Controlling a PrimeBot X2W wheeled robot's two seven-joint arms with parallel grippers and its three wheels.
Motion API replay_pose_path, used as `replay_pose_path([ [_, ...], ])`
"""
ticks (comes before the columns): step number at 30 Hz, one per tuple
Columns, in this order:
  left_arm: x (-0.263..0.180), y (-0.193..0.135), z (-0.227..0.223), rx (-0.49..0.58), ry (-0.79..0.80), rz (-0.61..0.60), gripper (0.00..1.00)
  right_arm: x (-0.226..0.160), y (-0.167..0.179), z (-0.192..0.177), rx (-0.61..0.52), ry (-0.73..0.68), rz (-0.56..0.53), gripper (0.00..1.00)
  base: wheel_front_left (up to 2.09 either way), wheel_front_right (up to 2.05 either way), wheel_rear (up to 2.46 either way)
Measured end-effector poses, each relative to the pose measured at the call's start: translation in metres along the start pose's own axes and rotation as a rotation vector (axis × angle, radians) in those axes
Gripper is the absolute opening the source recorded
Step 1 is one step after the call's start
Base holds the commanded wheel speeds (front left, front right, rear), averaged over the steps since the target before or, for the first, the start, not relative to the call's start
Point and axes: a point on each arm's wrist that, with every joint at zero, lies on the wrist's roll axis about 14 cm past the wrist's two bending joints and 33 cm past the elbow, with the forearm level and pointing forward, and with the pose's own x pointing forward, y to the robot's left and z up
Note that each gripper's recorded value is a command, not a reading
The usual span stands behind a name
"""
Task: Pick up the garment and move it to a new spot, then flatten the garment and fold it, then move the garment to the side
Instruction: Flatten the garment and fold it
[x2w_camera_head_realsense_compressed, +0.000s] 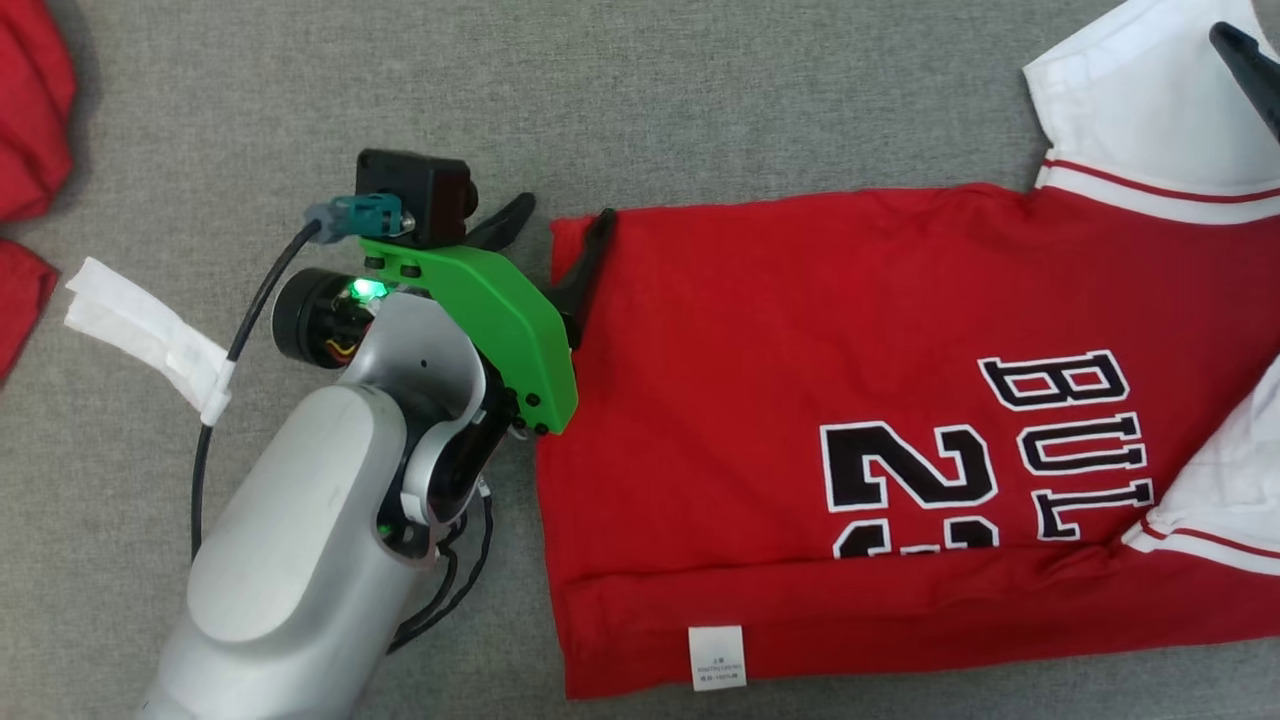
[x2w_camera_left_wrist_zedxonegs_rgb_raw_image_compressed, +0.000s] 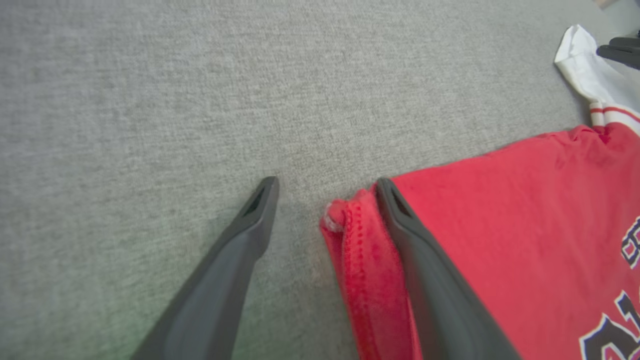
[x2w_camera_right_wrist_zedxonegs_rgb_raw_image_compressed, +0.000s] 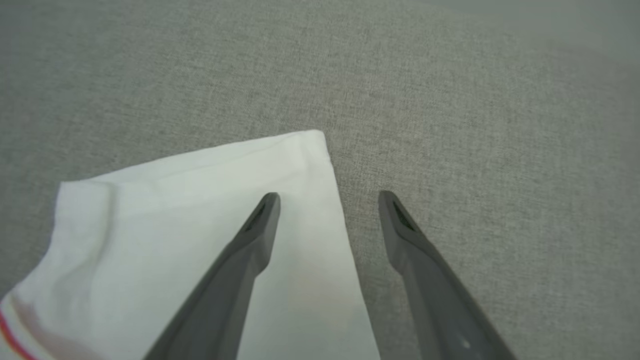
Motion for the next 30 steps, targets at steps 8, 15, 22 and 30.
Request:
replay_pose_path([
  [8, -0.001, 0.001, -0.003, 0.029, 0.039, -0.015, 1.00, 0.032, 0.015, -0.005, -0.003, 0.050, 0.043, 1.00, 0.00, 0.00, 0.00],
  [15, -0.011, -0.005, -0.004, 0.050, 0.061, -0.029, 1.00, 0.031, 0.021, -0.005, -0.001, 0.059, 0.063, 0.61, 0.00, 0.00, 0.00],
  [22, -0.014, -0.011, -0.003, 0.027, 0.046, -0.053, 0.00, 0.026, 0.037, 0.005, 0.035, -0.018, 0.116, 0.00, 0.00, 0.00, 0.00],
  [30, -0.034, -0.022, 0.001, 0.009, -0.017, -0.073, 0.00, -0.019, 0.025, 0.029, 0.116, -0.167, 0.109, 0.00, 0.00, 0.00, 0.00],
])
